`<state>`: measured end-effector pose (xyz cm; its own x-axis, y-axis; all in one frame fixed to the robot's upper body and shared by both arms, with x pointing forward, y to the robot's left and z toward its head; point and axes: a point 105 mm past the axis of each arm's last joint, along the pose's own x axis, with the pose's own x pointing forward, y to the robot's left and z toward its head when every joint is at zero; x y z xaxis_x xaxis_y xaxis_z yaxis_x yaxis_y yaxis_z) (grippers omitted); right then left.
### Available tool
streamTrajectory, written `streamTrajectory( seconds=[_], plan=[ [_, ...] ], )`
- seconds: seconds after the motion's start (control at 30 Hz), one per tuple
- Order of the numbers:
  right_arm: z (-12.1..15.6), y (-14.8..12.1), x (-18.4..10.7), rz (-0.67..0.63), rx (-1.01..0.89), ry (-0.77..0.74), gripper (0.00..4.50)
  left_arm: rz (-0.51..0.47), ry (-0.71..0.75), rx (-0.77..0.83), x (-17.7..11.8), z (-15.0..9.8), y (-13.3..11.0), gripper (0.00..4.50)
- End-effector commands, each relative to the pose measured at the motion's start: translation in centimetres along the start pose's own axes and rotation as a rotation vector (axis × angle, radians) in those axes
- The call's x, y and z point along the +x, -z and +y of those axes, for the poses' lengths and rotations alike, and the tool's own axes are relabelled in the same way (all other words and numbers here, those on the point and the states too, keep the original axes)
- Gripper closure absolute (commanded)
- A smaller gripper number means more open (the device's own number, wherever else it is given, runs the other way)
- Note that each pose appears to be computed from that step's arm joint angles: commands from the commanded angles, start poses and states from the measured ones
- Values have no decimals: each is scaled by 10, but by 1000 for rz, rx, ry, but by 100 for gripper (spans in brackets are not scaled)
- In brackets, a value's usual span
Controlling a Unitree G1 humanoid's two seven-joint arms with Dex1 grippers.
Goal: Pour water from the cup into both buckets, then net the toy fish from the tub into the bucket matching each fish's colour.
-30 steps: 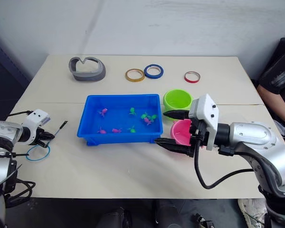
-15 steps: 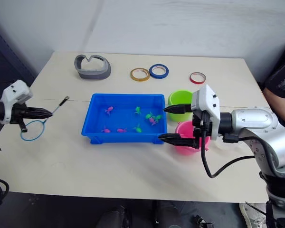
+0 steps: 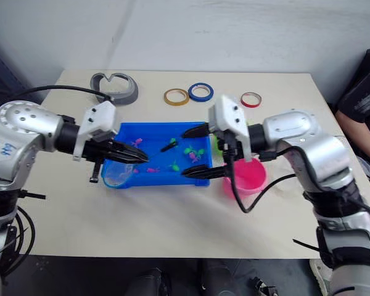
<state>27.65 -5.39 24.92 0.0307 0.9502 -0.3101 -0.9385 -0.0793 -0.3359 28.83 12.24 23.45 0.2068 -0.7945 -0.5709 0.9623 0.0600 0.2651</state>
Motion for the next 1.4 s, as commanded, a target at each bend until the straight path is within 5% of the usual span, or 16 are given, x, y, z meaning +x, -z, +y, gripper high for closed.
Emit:
streamTrajectory(
  seconds=[0.03, 0.17, 0.23, 1.03, 1.13, 1.23, 1.4],
  plan=[
    [1, -4, 6, 12, -24, -14, 0, 20, 16, 61, 1, -2, -6, 447],
    [-2, -1, 12, 31, -21, -13, 119, 46, 34, 94, 6, -3, -3, 450],
    [-4, 0, 14, 38, -22, -5, 212, 51, 39, 106, 7, -3, -2, 450],
    [-6, 17, 18, 100, -38, -3, 212, 93, 5, 232, 15, 2, -8, 450],
    [-7, 17, 18, 96, -43, 1, 291, 91, 3, 237, 15, 3, -9, 450],
    [-7, 16, 18, 90, -47, 4, 443, 76, 3, 226, 16, 3, -11, 450],
    [-7, 15, 18, 87, -56, 7, 448, 62, -6, 220, 15, 5, -14, 450]
  ],
)
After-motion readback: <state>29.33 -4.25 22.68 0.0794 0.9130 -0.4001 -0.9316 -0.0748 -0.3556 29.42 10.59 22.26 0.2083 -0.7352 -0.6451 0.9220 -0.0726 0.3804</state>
